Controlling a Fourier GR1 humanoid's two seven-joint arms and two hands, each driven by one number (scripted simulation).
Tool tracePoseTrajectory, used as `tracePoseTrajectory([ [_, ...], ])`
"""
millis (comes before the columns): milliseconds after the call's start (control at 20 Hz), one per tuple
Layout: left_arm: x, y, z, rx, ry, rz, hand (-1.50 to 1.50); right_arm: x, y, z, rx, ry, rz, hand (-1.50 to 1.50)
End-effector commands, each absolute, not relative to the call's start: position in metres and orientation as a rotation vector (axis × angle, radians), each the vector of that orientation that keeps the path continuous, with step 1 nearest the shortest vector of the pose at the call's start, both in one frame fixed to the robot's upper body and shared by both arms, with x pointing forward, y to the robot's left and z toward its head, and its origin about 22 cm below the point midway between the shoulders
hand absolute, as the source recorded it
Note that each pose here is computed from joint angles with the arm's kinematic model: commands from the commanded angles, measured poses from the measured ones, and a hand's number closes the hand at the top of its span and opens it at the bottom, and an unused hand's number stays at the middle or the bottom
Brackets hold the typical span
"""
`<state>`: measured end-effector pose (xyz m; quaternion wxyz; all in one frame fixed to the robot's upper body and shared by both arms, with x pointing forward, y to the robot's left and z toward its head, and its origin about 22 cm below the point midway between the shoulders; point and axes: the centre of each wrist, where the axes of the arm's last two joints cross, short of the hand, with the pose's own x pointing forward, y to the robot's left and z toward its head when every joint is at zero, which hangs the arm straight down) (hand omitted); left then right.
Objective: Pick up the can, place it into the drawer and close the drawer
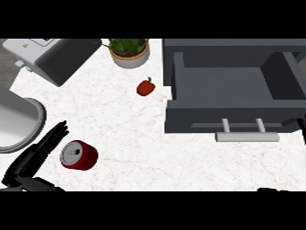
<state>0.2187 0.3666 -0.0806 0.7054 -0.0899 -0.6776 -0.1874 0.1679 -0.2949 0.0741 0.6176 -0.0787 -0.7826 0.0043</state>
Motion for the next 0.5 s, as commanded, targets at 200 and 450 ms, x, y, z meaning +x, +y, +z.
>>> tracePoseTrajectory([
  [200, 0.233, 0.348, -0.110, -0.271, -1.516, -0.420, -1.50, 0.160, -0.314, 0.086, -0.191, -1.815, 0.019, -1.50],
  [450, 0.252, 0.354, -0.102, -0.264, -1.509, -0.420, -1.50, 0.174, -0.303, 0.086, -0.180, -1.804, 0.000, -1.50],
])
